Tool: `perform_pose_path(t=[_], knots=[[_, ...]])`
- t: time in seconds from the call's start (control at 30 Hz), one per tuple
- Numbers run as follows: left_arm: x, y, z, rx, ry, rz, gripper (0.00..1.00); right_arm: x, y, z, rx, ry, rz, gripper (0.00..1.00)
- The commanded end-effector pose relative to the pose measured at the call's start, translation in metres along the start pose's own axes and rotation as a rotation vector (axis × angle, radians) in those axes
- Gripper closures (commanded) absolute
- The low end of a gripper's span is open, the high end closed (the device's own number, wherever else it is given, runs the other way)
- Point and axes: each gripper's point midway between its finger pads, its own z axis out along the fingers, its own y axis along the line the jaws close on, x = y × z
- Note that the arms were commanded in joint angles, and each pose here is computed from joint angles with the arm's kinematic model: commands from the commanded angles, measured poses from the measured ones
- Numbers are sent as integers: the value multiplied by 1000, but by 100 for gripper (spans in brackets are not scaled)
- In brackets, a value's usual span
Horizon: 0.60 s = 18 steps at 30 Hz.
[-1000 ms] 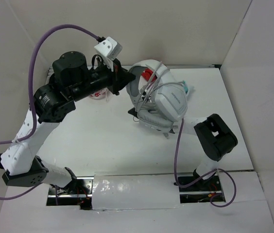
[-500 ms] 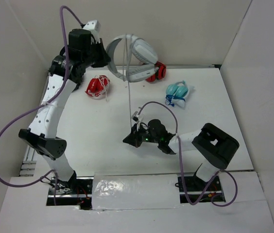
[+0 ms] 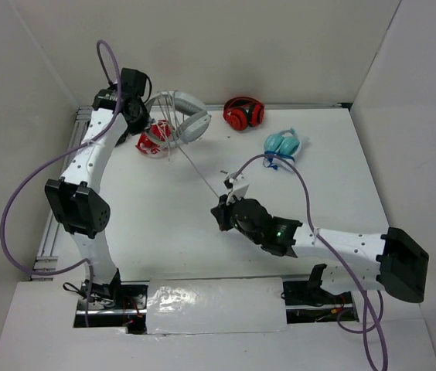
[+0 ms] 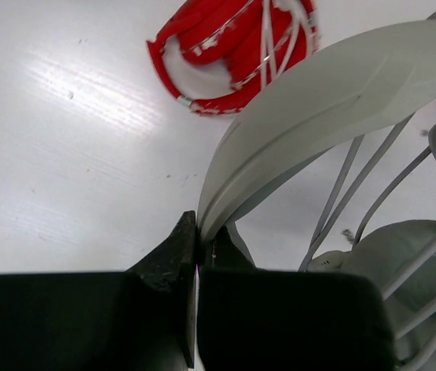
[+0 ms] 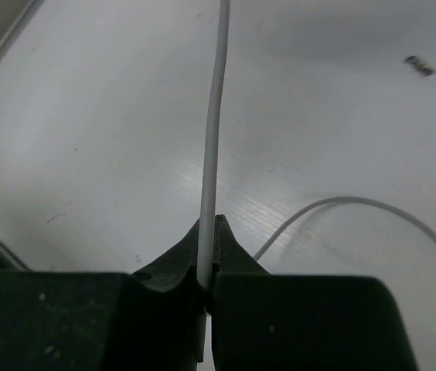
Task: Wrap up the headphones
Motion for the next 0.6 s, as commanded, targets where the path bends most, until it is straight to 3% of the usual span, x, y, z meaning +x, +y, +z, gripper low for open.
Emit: perform_pose_path(t=[0.0,0.13,0.27,0.57], knots=[[-4,-6,8,-43,-105,-68,100,-38,-37,-21,273,-38,-81,100],[33,-15,5,33,-104,42,100,-105,-54,-38,432,-147,-172,100],[61,-21,-3,75,-92,117,100,-143,-60,-41,470,-193,-247,100],[164,-57,-32,324,-34,503,100,-216,-102,-16,511,-254,-429,100]])
